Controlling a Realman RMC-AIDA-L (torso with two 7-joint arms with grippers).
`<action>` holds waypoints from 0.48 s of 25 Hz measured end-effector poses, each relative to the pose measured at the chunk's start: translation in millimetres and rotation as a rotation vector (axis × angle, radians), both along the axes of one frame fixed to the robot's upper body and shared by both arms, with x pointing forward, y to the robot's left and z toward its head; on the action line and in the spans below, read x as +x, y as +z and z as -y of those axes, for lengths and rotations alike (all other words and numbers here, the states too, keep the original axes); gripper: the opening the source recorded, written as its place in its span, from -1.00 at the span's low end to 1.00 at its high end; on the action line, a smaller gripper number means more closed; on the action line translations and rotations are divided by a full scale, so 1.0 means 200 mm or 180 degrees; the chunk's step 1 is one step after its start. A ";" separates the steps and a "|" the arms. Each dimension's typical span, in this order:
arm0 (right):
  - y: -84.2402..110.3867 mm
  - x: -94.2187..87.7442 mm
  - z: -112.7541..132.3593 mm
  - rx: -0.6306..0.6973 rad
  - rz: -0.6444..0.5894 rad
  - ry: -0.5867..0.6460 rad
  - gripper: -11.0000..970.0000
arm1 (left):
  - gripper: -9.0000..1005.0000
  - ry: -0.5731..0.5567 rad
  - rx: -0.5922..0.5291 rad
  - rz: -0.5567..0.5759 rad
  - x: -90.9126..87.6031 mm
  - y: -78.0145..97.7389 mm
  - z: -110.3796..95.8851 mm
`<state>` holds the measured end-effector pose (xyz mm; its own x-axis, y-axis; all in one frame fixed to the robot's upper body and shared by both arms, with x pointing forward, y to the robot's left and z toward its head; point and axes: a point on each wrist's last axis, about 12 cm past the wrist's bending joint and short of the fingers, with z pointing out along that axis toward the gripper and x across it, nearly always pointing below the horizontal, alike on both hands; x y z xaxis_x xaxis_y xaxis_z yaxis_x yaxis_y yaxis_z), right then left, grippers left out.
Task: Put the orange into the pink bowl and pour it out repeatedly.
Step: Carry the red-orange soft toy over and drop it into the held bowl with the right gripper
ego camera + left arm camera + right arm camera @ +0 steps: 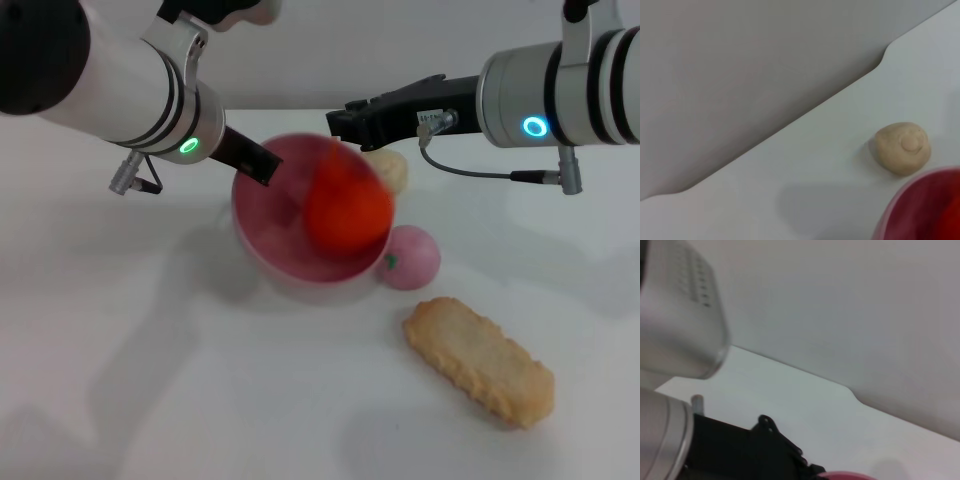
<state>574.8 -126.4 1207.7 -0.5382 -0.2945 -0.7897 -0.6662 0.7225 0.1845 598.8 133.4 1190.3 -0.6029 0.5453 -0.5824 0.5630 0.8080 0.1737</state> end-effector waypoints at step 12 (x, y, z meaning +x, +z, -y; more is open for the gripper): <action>0.04 -0.01 0.15 0.0038 0.0426 -0.0378 -0.08 | -0.83 -0.0134 -0.0128 -0.0110 -0.02 0.00 0.03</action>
